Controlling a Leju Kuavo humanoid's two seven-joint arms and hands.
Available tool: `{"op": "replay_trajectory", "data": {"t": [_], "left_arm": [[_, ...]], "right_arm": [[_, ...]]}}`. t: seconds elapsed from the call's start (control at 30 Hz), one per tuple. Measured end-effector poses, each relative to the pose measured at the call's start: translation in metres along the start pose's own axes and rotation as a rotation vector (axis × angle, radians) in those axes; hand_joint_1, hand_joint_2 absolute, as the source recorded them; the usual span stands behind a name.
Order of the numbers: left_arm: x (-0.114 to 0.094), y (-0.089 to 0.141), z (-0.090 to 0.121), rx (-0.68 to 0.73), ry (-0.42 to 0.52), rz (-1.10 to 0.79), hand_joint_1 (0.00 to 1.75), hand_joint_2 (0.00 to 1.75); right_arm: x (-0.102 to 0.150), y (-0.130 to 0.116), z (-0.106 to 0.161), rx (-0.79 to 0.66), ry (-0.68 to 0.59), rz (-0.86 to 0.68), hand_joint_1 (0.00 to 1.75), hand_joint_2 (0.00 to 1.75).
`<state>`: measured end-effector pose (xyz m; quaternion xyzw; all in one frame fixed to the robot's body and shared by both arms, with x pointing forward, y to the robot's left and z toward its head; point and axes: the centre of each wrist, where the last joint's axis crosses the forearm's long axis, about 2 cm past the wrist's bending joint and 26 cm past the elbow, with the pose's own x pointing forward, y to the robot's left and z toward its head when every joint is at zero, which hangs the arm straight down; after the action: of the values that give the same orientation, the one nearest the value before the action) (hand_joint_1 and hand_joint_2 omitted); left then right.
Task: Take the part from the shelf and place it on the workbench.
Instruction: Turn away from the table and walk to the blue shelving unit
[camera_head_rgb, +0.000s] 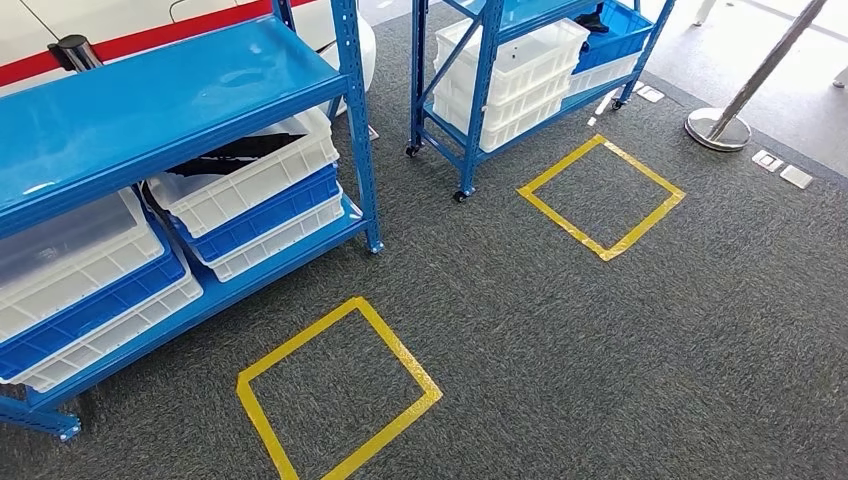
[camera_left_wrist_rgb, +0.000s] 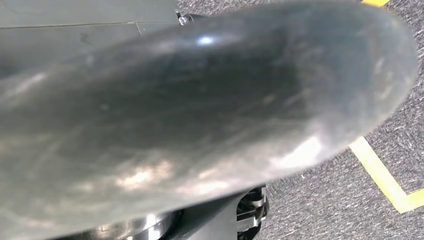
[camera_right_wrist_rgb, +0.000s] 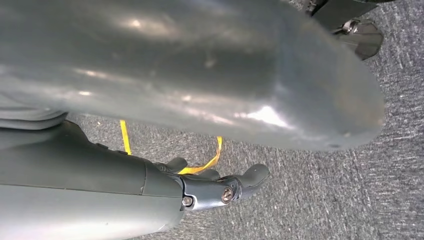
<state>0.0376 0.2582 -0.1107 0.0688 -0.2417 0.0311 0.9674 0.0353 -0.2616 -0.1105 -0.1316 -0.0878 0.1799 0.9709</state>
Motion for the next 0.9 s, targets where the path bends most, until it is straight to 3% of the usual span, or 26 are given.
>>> {"op": "replay_trajectory", "data": {"t": [0.9], "left_arm": [[0.0010, -0.0005, -0.0003, 0.002, -0.001, 0.008, 0.00, 0.00]], "right_arm": [[0.0018, -0.0003, -0.0001, 0.001, -0.004, 0.001, 0.00, 0.00]]}}
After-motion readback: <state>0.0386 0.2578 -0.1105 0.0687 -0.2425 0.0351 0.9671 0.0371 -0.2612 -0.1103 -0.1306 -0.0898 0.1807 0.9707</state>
